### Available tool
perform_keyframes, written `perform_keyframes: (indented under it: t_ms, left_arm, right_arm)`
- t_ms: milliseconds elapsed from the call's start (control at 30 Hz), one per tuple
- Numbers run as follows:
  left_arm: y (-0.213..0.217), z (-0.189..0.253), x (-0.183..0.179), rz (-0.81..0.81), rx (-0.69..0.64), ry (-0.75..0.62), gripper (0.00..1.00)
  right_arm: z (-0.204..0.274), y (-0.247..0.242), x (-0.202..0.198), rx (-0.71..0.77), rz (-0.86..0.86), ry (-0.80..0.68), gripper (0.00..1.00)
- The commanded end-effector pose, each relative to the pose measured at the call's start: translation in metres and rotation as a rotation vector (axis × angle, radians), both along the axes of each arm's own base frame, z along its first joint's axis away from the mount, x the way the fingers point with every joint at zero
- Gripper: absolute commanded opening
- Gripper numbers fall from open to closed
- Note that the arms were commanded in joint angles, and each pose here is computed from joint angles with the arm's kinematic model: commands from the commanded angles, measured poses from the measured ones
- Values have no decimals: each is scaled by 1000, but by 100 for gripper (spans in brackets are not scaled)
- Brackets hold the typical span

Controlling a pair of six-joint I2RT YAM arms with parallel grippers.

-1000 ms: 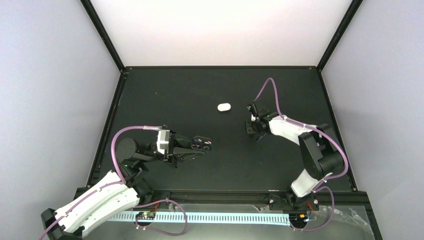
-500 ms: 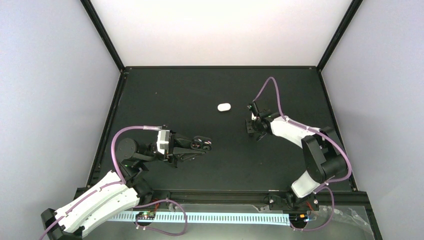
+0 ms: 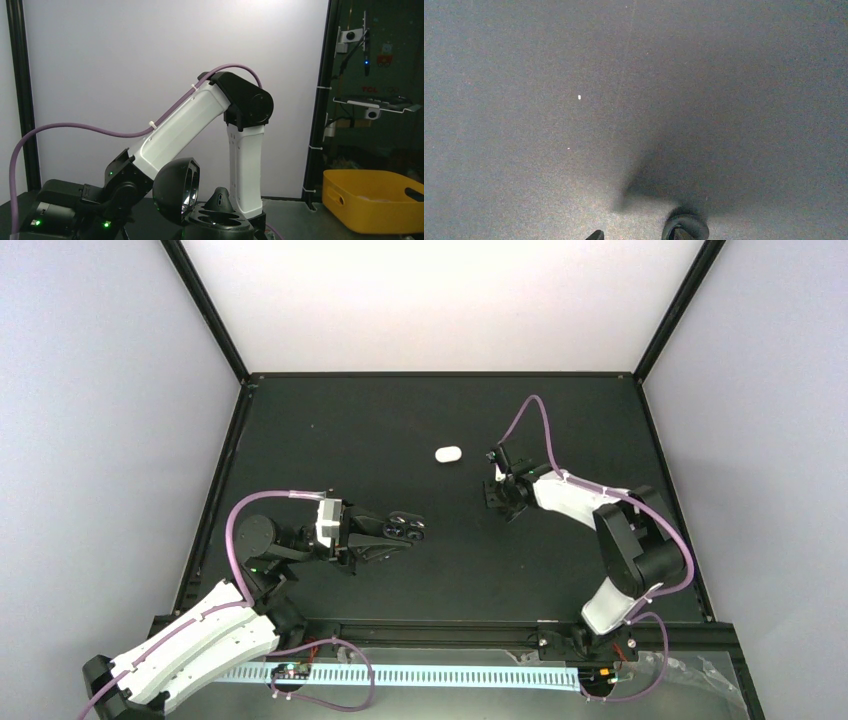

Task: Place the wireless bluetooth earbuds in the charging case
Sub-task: Pick up the earbud from the center of the board.

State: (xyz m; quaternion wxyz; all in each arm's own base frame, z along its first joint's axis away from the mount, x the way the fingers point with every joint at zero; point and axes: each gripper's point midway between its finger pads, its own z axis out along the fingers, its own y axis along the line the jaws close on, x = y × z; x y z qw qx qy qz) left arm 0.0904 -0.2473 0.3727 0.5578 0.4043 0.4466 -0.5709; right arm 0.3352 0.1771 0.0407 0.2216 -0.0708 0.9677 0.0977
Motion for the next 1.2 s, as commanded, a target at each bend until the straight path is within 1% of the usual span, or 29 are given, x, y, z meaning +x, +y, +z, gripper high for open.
perform_keyframes:
  t_ms: [0,233,633,867,1100,1167]
  left_arm:
    - [1,4,-3,1,-12,-21,2]
    - [1,4,-3,0,-12,-21,2]
    - [1,4,-2,3,-12,-21,2]
    - [1,4,-2,4,-13,-21,2]
    - [1,4,-2,3,-12,-21,2]
    - [2,4,-2,4,-14,-21,2]
  right_arm:
    - [-1,0,7,-14,-21,-10,36]
    - [-10,-8,4,-55,-39,8,35]
    - [-8,-28,1,-139,-78,-15,32]
    - [-10,-38,-2,-181,-97,-22,25]
    - [-8,-42,-1,-195,-116,-25,15]
    - [-9,-42,-2,-196,-118,-19,14]
